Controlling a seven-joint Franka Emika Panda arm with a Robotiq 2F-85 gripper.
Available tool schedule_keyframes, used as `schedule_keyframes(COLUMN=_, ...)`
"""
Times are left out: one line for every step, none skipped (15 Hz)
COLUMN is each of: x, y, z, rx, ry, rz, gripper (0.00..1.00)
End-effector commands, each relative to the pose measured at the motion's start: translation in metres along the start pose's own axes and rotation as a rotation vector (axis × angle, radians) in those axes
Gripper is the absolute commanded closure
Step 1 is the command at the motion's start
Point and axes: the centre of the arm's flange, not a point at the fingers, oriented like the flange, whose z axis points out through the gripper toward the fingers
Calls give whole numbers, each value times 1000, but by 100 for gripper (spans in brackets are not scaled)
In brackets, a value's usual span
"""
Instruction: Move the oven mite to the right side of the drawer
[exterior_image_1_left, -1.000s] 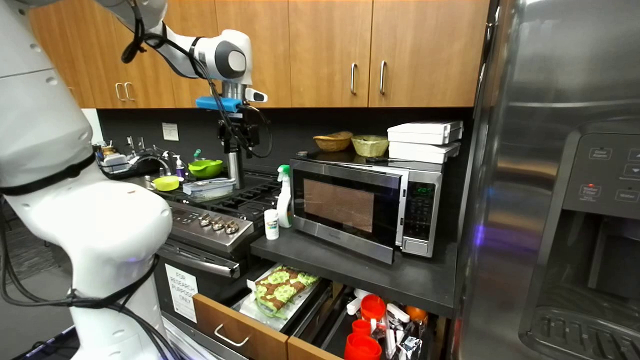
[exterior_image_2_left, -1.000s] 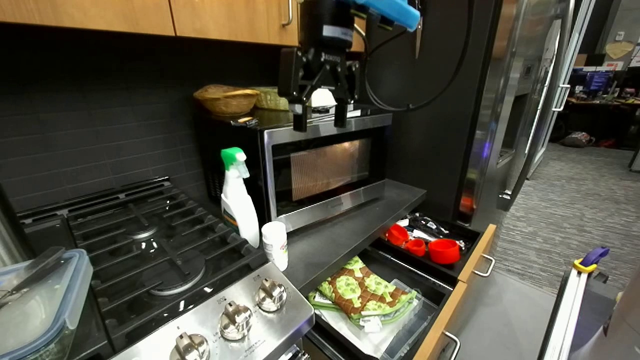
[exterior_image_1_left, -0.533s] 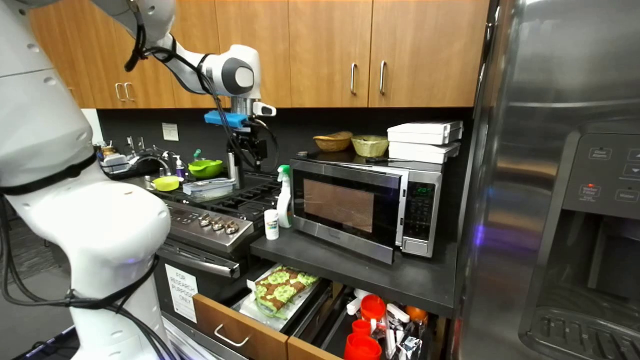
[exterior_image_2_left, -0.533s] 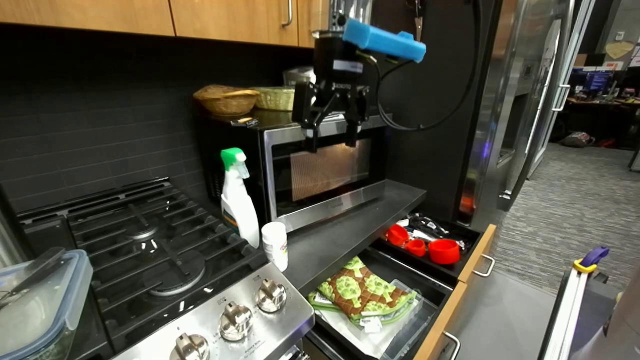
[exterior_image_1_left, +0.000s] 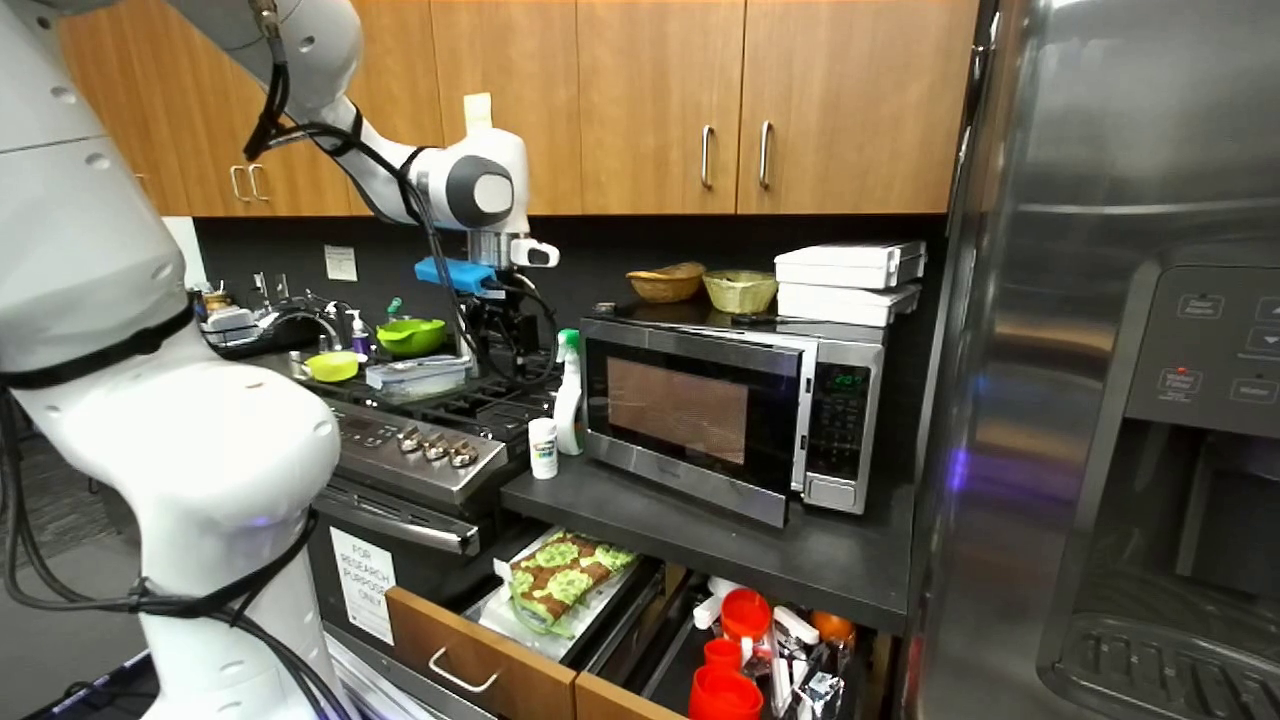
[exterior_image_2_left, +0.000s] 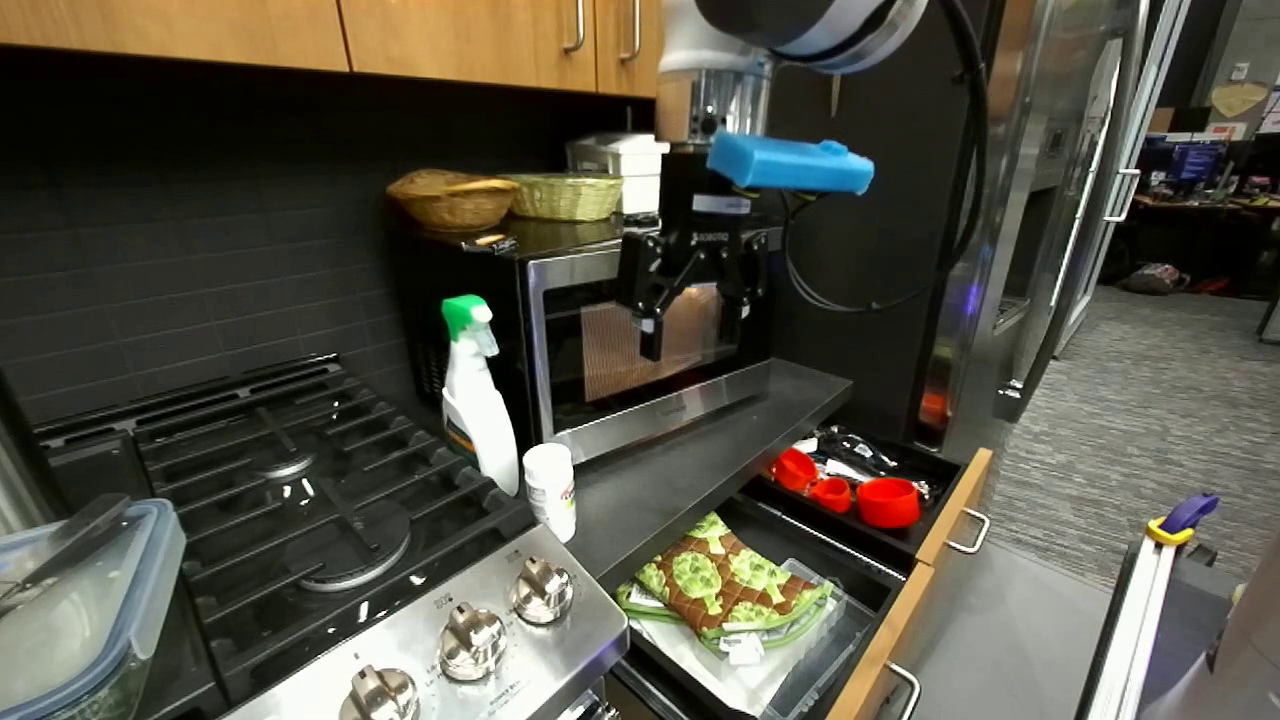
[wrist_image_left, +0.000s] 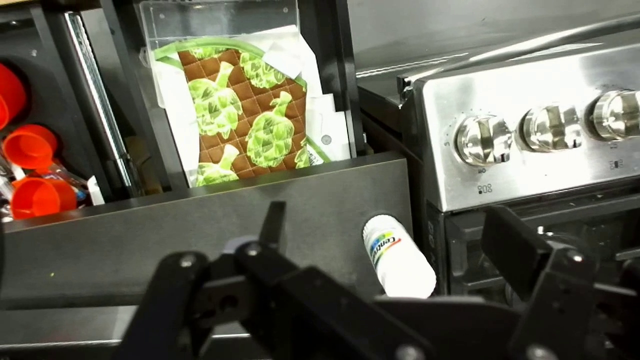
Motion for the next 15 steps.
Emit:
schedule_keyframes(x=-6, y=18, z=18, rx=8, ry=10, rz=55, gripper=0)
schedule_keyframes(x=-7, y=22, z=23, rx=10, ry=11, rz=63, gripper=0)
schedule_keyframes(x=-7, y=28, z=29, rx=8, ry=14, rz=72, gripper=0)
schedule_keyframes(x=-7, y=32, z=35, rx=11, ry=17, rz=75, gripper=0)
schedule_keyframes(x=-7, y=36, z=39, rx=12, ry=22, rz=78, gripper=0)
schedule_keyframes(x=-6, y=41, z=44, rx=8, ry=27, rz=87, gripper=0)
schedule_keyframes(x=-5, y=44, z=47, rx=5, ry=36, rz=99, gripper=0)
schedule_keyframes(x=-5, y=48, z=51, rx=3, ry=43, rz=111, gripper=0)
schedule_keyframes(x=-4, y=53, z=55, rx=5, ry=50, rz=125, gripper=0)
schedule_keyframes(x=-3, y=58, z=59, rx=4, ry=58, rz=141, gripper=0)
schedule_keyframes(x=-2, y=62, z=62, rx=-2, ry=67, rz=157, gripper=0)
schedule_keyframes(x=-1, y=67, z=67, rx=-6, ry=72, rz=173, gripper=0)
schedule_keyframes(x=0, y=71, z=71, rx=-5, ry=73, rz=190, gripper=0)
schedule_keyframes(x=0, y=75, z=76, rx=-9, ry=72, rz=209, gripper=0)
schedule_keyframes(x=0, y=78, z=80, rx=-9, ry=69, rz=223, gripper=0)
